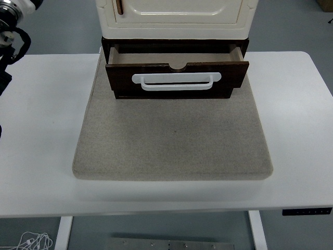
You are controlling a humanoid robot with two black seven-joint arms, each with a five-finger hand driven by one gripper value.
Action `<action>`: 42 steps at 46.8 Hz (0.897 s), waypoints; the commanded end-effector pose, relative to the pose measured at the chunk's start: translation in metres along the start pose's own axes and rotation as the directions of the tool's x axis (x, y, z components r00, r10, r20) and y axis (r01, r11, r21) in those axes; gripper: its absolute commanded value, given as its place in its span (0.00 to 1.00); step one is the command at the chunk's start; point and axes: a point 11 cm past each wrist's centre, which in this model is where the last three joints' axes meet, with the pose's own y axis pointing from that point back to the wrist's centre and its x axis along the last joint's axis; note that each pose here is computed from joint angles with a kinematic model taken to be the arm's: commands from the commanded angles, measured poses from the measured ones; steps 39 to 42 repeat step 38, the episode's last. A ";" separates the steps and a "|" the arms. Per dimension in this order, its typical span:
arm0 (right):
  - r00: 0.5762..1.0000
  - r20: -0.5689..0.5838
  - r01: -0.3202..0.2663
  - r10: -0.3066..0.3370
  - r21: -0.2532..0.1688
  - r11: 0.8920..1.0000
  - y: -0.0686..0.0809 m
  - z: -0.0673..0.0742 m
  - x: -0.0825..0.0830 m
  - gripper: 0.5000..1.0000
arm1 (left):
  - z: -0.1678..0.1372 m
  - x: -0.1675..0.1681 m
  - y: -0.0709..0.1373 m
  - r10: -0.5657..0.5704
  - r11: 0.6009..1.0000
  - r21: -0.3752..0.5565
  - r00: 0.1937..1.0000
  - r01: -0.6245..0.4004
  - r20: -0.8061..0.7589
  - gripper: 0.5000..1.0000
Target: Open the drawer under the combination cabinet
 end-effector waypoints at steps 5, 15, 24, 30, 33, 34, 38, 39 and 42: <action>1.000 0.000 -0.001 0.001 0.005 1.000 0.000 -0.001 0.000 0.86 | -0.032 0.010 0.005 0.023 1.000 0.006 0.997 -0.022 -0.071 1.00; 1.000 0.004 0.000 0.000 0.007 1.000 0.000 -0.001 0.000 0.85 | -0.049 0.017 0.009 0.050 0.999 -0.006 0.963 -0.054 -0.267 1.00; 1.000 0.004 0.000 0.000 0.009 1.000 0.000 -0.002 0.000 0.86 | -0.069 0.015 0.011 0.062 0.998 0.018 0.940 -0.060 -0.335 1.00; 1.000 0.004 0.000 0.000 0.009 1.000 0.000 -0.002 0.000 0.85 | -0.081 0.005 0.010 0.055 0.998 0.036 0.934 -0.045 -0.353 1.00; 1.000 0.005 0.002 -0.002 0.009 1.000 0.000 -0.002 0.000 0.85 | -0.086 0.000 0.010 0.051 0.998 0.042 0.930 -0.038 -0.364 1.00; 1.000 0.005 0.000 0.000 0.009 1.000 0.000 -0.002 0.000 0.86 | -0.088 -0.002 0.010 0.050 0.998 0.044 0.928 -0.036 -0.369 1.00; 1.000 0.004 0.000 0.000 0.009 1.000 0.000 -0.002 0.000 0.86 | -0.094 -0.007 0.009 0.046 0.998 0.052 0.925 -0.028 -0.378 1.00; 1.000 0.004 0.000 0.000 0.009 1.000 0.000 -0.002 0.000 0.86 | -0.094 -0.007 0.009 0.046 0.998 0.052 0.925 -0.028 -0.378 1.00; 1.000 0.004 0.000 0.000 0.009 1.000 0.000 -0.002 0.000 0.86 | -0.094 -0.007 0.009 0.046 0.998 0.052 0.925 -0.028 -0.378 1.00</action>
